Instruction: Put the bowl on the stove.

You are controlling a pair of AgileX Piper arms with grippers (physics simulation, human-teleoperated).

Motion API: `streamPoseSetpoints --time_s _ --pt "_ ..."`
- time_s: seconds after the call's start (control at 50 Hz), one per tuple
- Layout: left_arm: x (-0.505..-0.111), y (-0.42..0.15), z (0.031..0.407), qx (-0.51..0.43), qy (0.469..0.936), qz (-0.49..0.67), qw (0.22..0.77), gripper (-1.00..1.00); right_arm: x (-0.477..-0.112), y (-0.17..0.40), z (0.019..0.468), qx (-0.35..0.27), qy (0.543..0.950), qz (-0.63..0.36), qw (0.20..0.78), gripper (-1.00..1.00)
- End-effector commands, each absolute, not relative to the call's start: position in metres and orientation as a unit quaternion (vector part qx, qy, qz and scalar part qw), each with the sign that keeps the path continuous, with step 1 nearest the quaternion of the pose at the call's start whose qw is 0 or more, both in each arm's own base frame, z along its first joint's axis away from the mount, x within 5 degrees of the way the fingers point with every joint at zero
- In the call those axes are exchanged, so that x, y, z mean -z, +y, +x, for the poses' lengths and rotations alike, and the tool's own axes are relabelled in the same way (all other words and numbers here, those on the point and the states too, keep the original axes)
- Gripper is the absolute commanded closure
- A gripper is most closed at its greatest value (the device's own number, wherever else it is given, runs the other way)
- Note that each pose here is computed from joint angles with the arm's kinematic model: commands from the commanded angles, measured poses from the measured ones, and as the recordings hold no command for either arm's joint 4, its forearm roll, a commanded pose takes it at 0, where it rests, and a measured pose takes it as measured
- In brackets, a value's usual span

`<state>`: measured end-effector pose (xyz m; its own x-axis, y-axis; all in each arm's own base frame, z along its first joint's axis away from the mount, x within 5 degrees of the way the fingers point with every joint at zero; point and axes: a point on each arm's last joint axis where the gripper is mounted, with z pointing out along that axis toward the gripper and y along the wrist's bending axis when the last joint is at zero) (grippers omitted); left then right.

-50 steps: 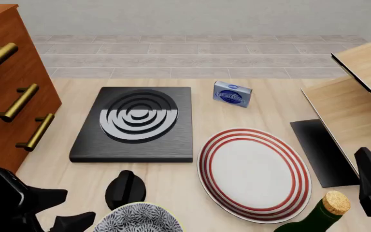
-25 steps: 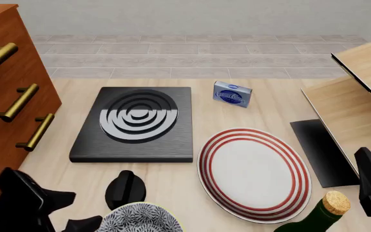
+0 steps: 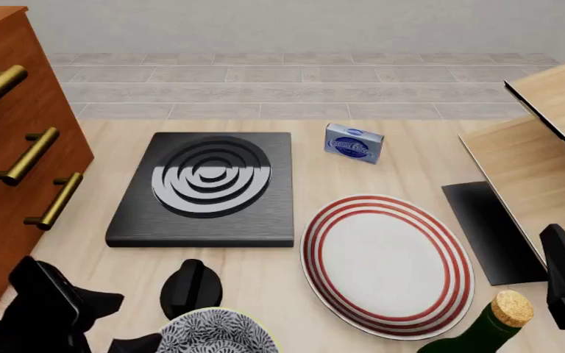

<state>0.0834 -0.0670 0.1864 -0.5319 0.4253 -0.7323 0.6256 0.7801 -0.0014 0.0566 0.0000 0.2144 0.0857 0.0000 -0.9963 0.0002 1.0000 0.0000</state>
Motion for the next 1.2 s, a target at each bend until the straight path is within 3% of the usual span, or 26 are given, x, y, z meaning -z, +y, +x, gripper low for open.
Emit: streamPoseSetpoints --time_s 0.02,1.2 --pt "-0.187 -0.069 0.083 0.134 0.86 0.316 0.377 -1.0 -0.214 0.0 0.057 0.0 0.676 0.0 0.737 -1.0" --pt "-0.167 -0.082 0.083 0.145 0.849 0.355 0.363 -1.0 -0.214 0.0 0.057 0.0 0.676 0.0 0.737 -1.0"
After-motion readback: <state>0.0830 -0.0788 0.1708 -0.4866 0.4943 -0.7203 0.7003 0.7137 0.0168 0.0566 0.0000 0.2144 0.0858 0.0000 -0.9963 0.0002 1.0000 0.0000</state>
